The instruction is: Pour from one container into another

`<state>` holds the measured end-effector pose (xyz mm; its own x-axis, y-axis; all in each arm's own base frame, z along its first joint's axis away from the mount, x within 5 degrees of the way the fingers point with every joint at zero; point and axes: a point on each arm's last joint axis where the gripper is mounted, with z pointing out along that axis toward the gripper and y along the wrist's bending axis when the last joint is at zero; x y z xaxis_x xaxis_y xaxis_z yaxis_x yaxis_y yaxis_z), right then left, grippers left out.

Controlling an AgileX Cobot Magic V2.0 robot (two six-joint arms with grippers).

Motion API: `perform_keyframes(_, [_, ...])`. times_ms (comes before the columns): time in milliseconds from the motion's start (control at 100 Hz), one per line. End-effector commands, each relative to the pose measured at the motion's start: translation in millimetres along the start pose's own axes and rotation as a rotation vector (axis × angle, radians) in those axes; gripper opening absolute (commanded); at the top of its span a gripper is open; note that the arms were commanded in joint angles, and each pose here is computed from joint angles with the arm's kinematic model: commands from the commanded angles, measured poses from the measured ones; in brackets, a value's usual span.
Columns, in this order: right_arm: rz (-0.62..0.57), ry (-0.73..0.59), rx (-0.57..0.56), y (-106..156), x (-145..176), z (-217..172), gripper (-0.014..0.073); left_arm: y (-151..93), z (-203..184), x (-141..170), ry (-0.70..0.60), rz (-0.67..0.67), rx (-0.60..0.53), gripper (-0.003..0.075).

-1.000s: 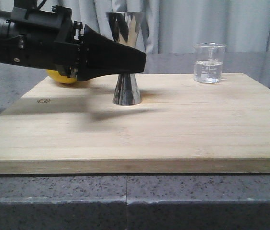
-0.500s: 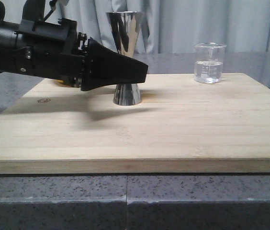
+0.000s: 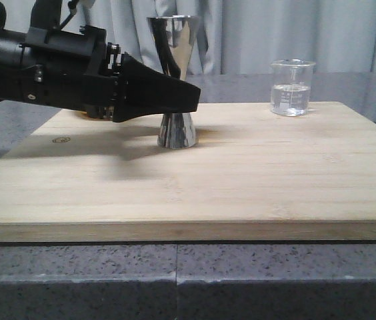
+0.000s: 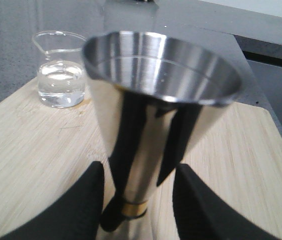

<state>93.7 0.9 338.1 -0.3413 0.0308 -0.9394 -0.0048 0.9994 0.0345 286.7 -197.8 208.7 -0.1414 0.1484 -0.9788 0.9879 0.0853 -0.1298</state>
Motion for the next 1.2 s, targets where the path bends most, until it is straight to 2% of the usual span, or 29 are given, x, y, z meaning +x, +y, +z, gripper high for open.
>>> perform_keyframes(0, [-0.002, -0.089, 0.013, -1, -16, -3, 0.0583, -8, -1, -31, -0.155, 0.032, 0.052, 0.0233])
perform_keyframes(260, [-0.002, -0.089, 0.013, -1, -16, -3, 0.0583, -8, -1, -31, -0.155, 0.032, 0.052, 0.0135])
perform_keyframes(370, [-0.002, -0.08, 0.012, -1, -15, -3, 0.0583, -8, -1, -32, -0.158, 0.073, 0.049, 0.0113])
perform_keyframes(730, [-0.041, -0.027, -0.003, 0, -26, 4, 0.0583, -5, -1, -41, -0.172, 0.115, 0.047, 0.0103])
perform_keyframes(1190, [-0.137, 0.121, -0.191, 21, -57, 58, 0.0583, -5, -1, -41, -0.173, 0.136, 0.045, 0.0103])
